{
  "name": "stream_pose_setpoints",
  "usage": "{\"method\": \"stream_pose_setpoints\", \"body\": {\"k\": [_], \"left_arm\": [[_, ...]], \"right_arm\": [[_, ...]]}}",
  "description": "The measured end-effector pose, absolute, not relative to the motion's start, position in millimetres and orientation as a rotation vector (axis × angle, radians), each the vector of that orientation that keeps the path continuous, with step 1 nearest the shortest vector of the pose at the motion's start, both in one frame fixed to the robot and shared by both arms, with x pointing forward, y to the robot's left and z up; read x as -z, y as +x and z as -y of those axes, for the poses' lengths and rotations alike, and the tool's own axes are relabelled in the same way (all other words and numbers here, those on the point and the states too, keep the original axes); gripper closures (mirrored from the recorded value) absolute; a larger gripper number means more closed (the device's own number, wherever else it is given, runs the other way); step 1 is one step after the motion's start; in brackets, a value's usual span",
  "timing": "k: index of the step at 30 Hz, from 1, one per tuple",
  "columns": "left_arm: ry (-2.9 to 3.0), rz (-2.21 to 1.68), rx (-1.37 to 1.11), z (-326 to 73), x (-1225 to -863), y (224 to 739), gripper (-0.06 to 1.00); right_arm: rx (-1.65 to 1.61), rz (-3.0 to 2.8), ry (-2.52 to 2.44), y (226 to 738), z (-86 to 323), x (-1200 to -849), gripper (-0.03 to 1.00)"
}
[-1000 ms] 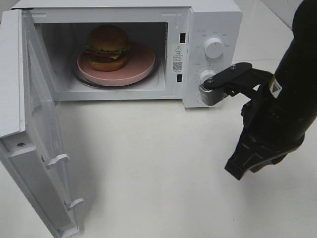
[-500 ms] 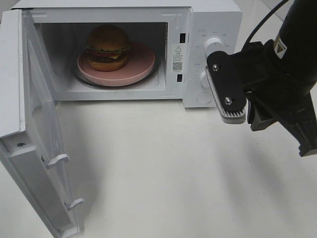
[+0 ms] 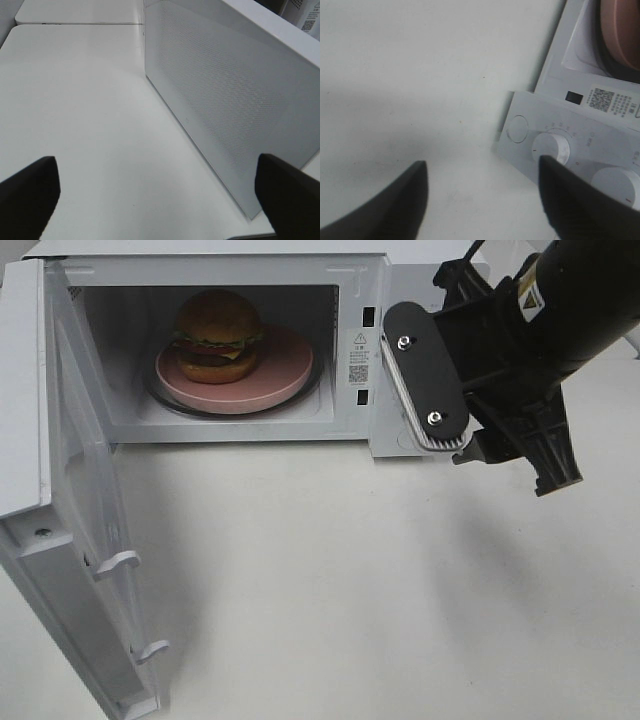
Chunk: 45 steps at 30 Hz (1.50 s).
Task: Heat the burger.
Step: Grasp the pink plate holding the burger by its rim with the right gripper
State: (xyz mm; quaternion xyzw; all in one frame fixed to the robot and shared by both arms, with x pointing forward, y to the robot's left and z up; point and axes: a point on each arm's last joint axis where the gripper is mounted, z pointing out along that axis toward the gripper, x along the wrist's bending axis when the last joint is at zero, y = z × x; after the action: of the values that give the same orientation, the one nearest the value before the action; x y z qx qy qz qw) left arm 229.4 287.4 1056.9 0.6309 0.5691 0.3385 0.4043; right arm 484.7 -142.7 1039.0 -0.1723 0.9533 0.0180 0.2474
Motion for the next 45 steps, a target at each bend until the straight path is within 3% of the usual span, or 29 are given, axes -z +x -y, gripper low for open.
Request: {"method": "stream_pose_setpoints", "body": {"k": [1, 2, 4, 5, 8, 20, 45], "left_arm": [[1.593, -1.437, -0.855, -287.4, -1056.9, 229.4, -0.03], [1.593, -1.437, -0.855, -287.4, -1056.9, 229.4, -0.03], [1.593, -1.437, -0.855, -287.4, -1056.9, 229.4, -0.03], [1.593, -1.437, -0.855, -287.4, -1056.9, 229.4, -0.03], [1.593, -1.437, -0.855, -287.4, -1056.9, 229.4, -0.03], [1.593, -1.437, -0.855, -287.4, -1056.9, 229.4, -0.03], [1.593, -1.437, -0.855, -287.4, -1056.9, 229.4, -0.03]], "right_arm": [[-0.049, -2.599, -0.470, 484.7, 142.7, -1039.0, 0.32], [-0.073, -2.594, -0.421, 485.6, 141.7, -1039.6, 0.20], [-0.087, -2.591, -0.397, 486.1, 141.2, -1040.0, 0.14], [-0.115, -2.576, -0.360, 487.5, 139.7, -1041.0, 0.06], [-0.150, -2.549, -0.335, 489.4, 137.6, -1042.6, 0.02], [-0.156, -2.554, -0.342, 496.6, 131.6, -1031.1, 0.03], [-0.206, -2.534, -0.455, 534.3, 71.0, -995.4, 0.09]]}}
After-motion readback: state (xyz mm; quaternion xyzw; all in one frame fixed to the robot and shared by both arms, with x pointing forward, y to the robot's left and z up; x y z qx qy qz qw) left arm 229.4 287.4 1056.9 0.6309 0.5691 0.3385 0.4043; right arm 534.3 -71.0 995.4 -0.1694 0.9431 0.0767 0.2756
